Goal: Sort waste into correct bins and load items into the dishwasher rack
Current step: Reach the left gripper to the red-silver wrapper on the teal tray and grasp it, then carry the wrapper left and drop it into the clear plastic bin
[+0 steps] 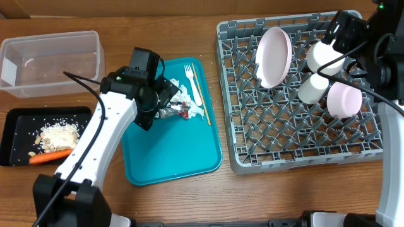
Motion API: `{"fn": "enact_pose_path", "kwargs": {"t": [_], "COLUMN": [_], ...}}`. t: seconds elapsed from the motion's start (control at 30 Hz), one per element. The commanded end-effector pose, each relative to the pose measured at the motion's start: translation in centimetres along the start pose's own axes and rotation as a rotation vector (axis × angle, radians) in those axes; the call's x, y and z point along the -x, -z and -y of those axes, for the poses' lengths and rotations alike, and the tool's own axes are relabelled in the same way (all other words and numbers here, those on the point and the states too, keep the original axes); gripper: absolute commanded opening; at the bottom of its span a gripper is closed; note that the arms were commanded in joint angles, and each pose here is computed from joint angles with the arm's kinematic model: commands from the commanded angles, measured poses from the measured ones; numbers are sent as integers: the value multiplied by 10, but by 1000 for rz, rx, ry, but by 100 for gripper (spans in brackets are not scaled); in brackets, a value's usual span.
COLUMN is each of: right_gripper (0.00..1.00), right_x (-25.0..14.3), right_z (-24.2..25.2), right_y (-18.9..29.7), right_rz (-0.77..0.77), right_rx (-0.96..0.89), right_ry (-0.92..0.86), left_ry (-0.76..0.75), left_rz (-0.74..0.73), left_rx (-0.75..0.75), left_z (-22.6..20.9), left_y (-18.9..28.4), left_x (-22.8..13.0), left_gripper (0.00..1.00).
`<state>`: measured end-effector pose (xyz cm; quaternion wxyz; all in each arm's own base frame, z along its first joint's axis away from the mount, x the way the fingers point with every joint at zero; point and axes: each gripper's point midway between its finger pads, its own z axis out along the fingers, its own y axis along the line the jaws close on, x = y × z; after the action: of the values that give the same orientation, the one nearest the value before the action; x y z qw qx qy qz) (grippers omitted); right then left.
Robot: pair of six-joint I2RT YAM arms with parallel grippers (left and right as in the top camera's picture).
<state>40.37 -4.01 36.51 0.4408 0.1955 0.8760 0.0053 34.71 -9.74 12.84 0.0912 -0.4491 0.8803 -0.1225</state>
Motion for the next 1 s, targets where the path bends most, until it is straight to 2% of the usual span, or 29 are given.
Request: {"fn": "enact_pose_path", "kwargs": {"t": [0.0, 0.27, 0.4, 0.53, 0.67, 0.7, 0.77, 0.8, 0.83, 0.97], "right_gripper": [100, 100, 100, 100, 100, 100, 100, 100, 100, 100], "right_x": [7, 7, 7, 7, 7, 7, 7, 7, 7, 7], "right_z": [1, 1, 1, 1, 1, 1, 1, 1, 1, 1], "right_y": [4, 4, 4, 4, 4, 4, 4, 4, 4, 4], "right_rz": [23, 23, 23, 23, 23, 23, 23, 23, 23, 23], "right_rx": [-3, -3, -3, -3, -3, -3, -3, -3, -3, -3], "right_ry": [-4, -4, -4, -4, -4, -4, -4, -4, -4, -4], "left_ry": [142, 148, 151, 106, 25, 8, -21, -37, -54, -129], "left_rz": [0, -134, -151, -152, -114, -100, -81, -70, -60, -57], "left_rx": [41, 67, 108, 137, 159, 167, 175, 180, 185, 170], "left_z": [2, 10, 3, -3, -9, -10, -12, -13, -14, -10], "left_y": [-24, -84, -100, -111, -113, -113, -113, -113, -113, -106], "left_x": [5, -10, -12, -12, -5, -2, 2, 4, 7, 19], "left_gripper": [100, 100, 85, 77, 48, 39, 16, 8, 4, 4]}}
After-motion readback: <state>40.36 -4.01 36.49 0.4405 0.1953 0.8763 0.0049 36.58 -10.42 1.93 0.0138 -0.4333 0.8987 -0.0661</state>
